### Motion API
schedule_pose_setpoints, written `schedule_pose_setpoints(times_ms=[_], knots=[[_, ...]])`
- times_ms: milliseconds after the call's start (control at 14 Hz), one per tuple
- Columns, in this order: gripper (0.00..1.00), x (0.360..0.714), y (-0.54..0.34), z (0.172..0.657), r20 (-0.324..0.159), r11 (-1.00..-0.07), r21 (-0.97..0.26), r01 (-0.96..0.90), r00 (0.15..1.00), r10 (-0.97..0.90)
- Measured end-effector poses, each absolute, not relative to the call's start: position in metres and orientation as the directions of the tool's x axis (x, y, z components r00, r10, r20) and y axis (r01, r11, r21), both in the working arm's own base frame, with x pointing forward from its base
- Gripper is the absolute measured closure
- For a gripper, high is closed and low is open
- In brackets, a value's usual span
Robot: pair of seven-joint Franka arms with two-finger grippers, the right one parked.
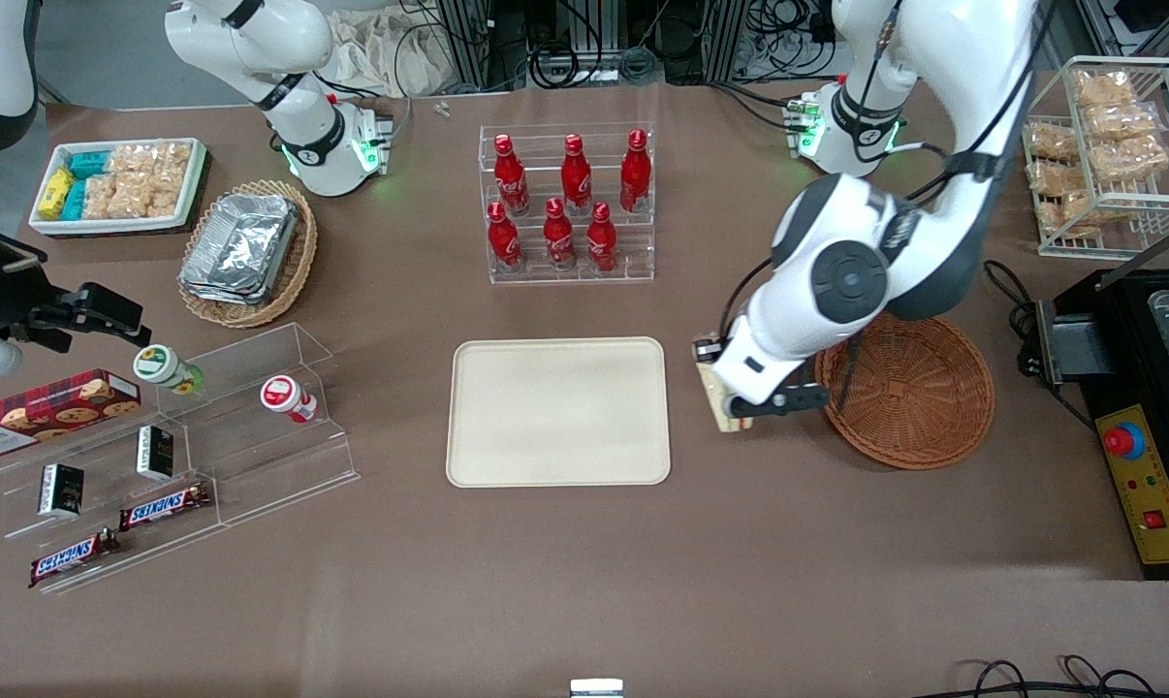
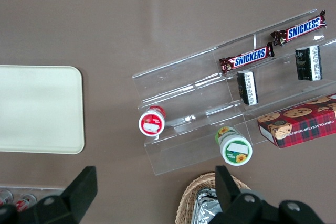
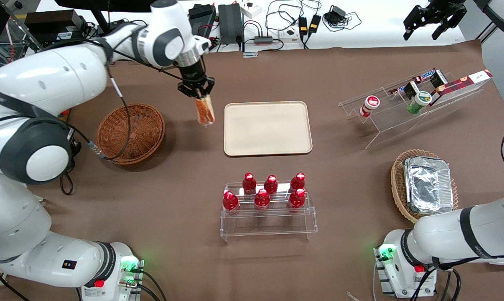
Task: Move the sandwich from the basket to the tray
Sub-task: 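Carry the held sandwich over the cream tray and lower it, then open the left gripper to release the sandwich and raise away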
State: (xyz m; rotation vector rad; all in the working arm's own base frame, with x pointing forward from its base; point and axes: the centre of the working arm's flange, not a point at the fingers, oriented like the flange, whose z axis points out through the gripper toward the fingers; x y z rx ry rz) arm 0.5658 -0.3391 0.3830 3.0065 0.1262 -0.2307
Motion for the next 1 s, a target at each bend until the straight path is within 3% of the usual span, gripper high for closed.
schedule_pose_setpoints(times_ms=[143,429,1000], knots=[[0.87,0.556,-0.374,0.351,-0.125,-0.996,0.084,0.006,0.992,-0.005],[0.87,0.549,-0.401,0.299,-0.154,-0.996,0.051,-0.079,0.984,-0.086],[0.87,0.553,-0.429,0.268,-0.095,-0.984,0.115,-0.138,0.984,-0.149]])
